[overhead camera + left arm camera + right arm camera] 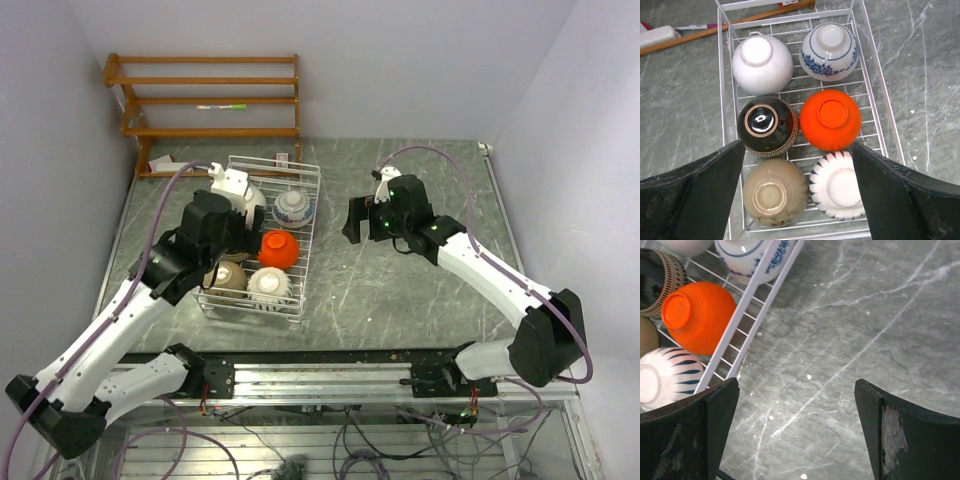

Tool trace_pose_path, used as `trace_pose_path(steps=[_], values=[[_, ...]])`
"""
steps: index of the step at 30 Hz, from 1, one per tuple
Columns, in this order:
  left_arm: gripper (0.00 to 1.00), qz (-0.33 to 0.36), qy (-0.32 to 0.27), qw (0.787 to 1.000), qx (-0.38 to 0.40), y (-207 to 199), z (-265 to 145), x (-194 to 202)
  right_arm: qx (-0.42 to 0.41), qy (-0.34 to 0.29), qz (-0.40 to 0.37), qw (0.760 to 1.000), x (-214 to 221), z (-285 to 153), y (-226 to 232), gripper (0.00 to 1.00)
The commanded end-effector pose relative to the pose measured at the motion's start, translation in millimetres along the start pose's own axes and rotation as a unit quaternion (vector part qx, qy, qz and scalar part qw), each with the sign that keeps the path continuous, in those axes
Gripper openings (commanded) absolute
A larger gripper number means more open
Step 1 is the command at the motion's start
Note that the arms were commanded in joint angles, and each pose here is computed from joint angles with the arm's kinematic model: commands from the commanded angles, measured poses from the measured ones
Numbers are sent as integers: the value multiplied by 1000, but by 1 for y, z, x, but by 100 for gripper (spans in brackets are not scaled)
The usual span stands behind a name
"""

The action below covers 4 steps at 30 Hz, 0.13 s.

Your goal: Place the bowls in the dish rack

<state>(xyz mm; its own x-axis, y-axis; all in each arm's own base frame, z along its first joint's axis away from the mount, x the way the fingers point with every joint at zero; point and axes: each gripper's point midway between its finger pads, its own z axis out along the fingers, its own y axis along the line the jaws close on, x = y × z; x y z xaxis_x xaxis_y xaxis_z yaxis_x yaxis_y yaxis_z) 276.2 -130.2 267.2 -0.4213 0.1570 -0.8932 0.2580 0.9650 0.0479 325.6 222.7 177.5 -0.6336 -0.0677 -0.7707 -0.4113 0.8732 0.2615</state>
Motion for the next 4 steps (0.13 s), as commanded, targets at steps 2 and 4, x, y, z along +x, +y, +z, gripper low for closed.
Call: trace_pose_path(steps=[2,4], values=[[99,-44,-43,998,-7,7,-11,-5,28,-22,-15,999,-1,-9,-11,100],[99,-50,-43,998,-8,7,-9,-1,35,-18,-17,999,7,-9,-15,100]])
